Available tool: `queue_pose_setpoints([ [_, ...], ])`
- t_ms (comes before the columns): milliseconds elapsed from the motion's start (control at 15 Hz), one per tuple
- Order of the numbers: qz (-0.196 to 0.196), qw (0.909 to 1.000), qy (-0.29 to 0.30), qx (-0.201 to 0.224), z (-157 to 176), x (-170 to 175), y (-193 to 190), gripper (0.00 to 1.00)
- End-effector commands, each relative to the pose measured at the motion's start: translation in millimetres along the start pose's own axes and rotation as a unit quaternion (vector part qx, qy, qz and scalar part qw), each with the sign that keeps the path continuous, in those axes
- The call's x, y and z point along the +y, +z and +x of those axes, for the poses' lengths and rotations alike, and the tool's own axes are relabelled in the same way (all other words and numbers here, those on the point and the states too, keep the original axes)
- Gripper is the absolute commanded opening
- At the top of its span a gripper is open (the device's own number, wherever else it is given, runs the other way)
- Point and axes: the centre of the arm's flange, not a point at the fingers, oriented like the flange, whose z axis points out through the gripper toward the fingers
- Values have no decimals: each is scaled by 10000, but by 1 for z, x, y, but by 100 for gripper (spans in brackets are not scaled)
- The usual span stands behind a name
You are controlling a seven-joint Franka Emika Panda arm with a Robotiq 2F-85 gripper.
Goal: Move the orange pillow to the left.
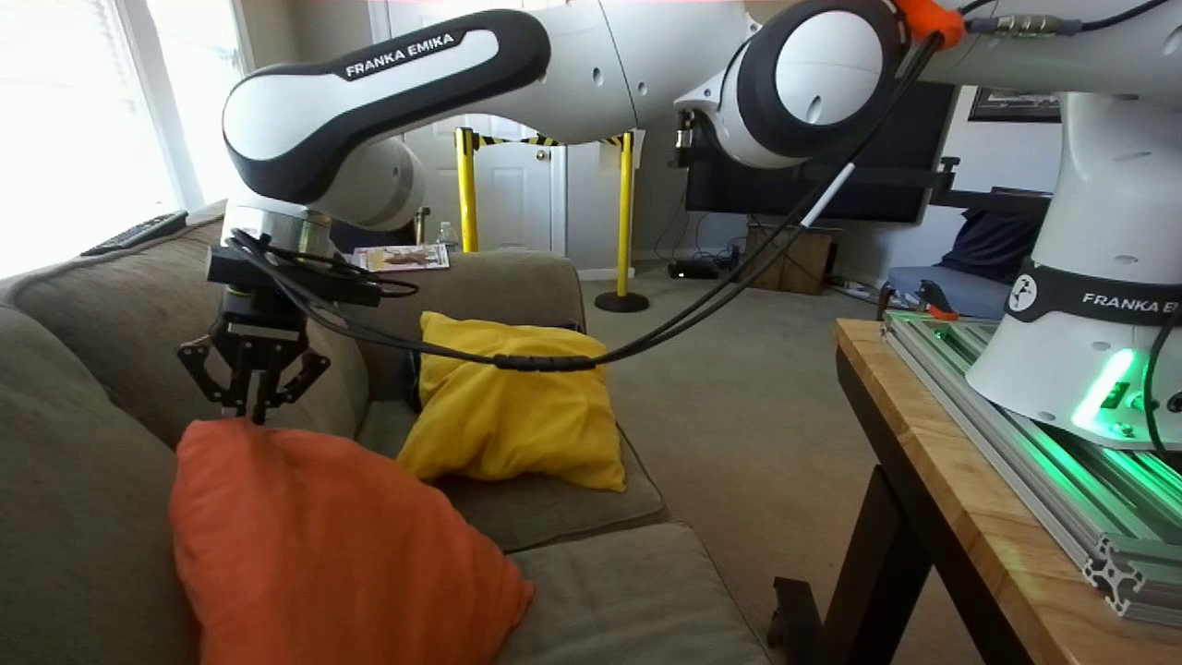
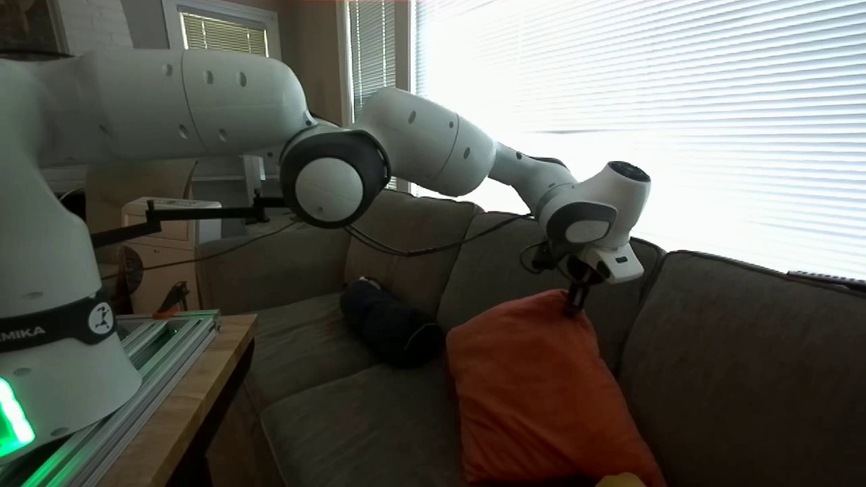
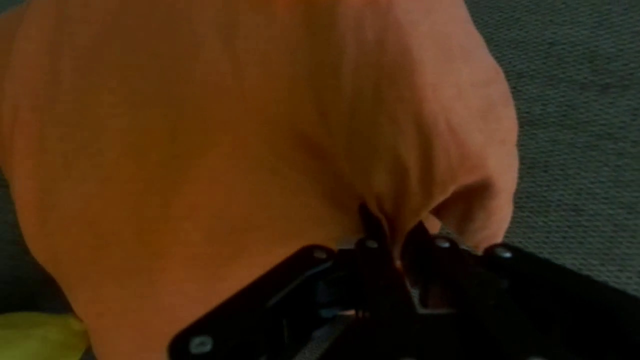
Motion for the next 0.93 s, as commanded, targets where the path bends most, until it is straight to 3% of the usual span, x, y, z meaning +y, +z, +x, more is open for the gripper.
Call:
queue_pose_setpoints([
  [0, -429, 9950, -752, 491, -6, -59, -1, 0],
  [267, -762, 9785, -1716, 850, -59, -110, -11, 1],
  [600, -865, 9483, -2829, 1151, -120, -167, -40, 1],
  [867, -863, 9237, -3551, 1150, -154, -198, -43, 1],
])
